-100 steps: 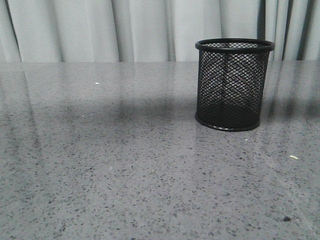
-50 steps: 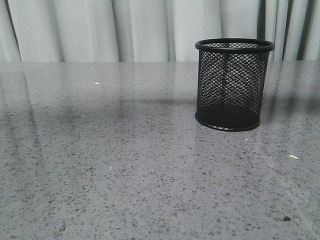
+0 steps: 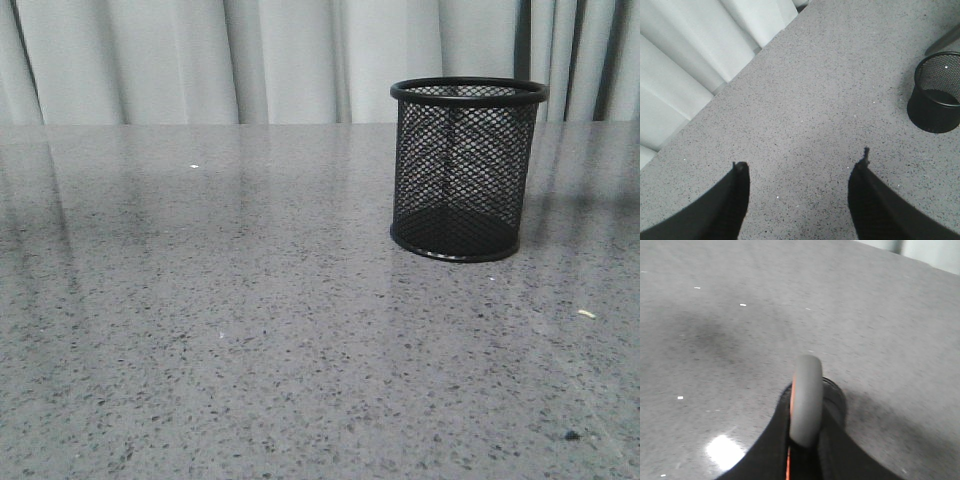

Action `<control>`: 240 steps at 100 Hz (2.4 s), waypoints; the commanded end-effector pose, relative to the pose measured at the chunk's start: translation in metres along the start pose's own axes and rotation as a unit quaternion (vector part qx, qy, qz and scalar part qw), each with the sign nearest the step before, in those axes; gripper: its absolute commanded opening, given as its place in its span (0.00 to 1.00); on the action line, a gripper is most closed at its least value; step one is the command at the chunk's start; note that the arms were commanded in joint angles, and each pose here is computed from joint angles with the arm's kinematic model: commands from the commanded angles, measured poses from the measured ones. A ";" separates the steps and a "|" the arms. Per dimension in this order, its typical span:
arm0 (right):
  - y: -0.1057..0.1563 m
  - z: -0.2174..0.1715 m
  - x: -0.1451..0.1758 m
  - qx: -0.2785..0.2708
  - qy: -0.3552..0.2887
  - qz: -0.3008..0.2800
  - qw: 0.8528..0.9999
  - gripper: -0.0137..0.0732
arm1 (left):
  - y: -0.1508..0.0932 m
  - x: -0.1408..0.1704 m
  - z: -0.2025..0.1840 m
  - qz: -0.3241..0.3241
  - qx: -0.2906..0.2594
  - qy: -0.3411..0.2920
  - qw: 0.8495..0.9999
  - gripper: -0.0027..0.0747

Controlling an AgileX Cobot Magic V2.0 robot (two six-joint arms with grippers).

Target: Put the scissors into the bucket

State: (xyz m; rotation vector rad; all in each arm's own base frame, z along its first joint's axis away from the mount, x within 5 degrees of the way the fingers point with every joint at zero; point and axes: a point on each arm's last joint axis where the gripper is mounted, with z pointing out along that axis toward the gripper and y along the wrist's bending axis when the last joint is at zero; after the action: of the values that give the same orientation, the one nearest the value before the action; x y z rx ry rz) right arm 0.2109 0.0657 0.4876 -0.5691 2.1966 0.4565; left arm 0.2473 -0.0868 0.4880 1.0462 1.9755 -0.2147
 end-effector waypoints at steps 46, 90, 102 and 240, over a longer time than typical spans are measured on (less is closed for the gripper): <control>-0.001 0.006 0.016 0.014 0.041 0.010 0.999 0.10 | -0.004 -0.013 -0.020 -0.005 -0.017 -0.058 0.998 0.56; -0.010 0.040 0.027 0.001 0.097 0.026 0.995 0.10 | -0.002 -0.014 -0.020 -0.005 -0.023 -0.065 0.998 0.56; -0.010 0.055 0.026 -0.010 0.116 0.023 0.993 0.10 | -0.002 -0.014 -0.020 -0.005 -0.024 -0.066 0.998 0.56; 0.005 -0.004 -0.023 0.040 -0.066 -0.009 0.997 0.34 | -0.005 -0.011 -0.020 -0.005 -0.009 -0.049 0.999 0.40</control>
State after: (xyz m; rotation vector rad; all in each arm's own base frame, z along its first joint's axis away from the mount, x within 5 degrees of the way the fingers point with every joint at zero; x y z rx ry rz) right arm 0.2356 0.0769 0.4813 -0.5512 2.2337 0.3813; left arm 0.2459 -0.0870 0.4871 1.0515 1.9885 -0.2338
